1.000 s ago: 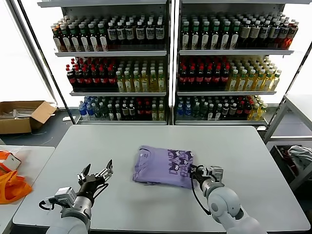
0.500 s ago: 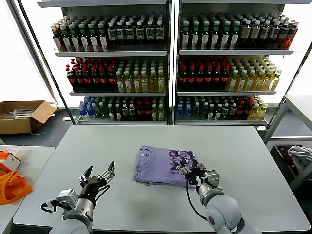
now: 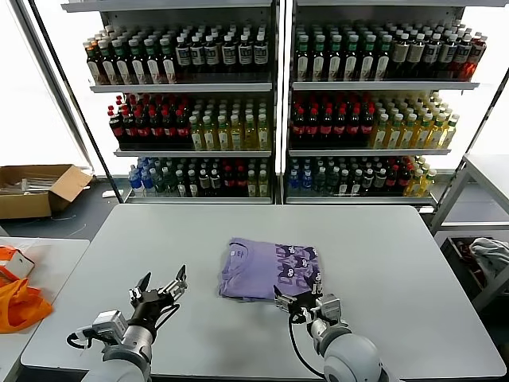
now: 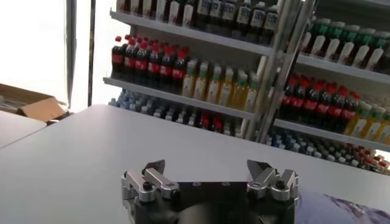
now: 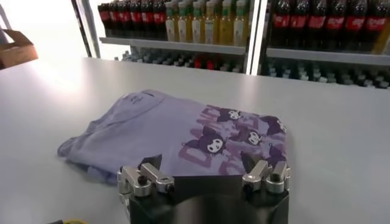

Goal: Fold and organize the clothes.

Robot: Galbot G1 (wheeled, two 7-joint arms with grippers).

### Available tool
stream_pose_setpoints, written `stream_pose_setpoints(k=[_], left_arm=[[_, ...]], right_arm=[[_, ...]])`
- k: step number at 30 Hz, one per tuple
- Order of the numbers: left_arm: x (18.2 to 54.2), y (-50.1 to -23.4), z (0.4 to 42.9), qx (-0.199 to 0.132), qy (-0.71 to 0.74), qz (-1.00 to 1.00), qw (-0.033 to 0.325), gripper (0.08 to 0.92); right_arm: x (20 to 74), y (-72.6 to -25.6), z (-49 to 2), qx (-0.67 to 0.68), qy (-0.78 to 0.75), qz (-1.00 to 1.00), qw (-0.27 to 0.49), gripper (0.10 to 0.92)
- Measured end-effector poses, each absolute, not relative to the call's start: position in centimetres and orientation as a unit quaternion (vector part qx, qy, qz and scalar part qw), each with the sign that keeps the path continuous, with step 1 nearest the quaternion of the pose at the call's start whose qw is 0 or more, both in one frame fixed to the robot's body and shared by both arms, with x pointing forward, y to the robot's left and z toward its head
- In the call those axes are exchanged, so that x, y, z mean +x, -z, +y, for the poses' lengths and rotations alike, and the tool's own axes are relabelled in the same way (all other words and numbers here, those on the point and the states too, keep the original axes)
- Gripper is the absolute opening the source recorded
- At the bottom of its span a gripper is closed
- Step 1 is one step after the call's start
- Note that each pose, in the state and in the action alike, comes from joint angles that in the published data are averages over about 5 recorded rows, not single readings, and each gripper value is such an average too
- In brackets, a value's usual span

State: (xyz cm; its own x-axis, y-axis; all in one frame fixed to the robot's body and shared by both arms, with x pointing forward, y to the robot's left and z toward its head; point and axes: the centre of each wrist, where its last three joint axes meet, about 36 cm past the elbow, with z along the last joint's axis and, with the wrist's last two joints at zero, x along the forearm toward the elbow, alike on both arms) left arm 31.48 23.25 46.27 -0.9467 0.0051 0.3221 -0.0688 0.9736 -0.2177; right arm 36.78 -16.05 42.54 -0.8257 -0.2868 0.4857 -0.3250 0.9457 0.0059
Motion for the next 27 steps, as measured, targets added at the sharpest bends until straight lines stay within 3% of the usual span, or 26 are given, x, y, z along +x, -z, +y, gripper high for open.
stream_pose_setpoints(k=[27], left_arm=[[31.3,-46.4,23.3,0.014,-0.109,-0.981,0.158,0.823]], right_arm=[[35.8,-41.4,-15.6,0.144,0.005,-0.949,0.281,0.823]])
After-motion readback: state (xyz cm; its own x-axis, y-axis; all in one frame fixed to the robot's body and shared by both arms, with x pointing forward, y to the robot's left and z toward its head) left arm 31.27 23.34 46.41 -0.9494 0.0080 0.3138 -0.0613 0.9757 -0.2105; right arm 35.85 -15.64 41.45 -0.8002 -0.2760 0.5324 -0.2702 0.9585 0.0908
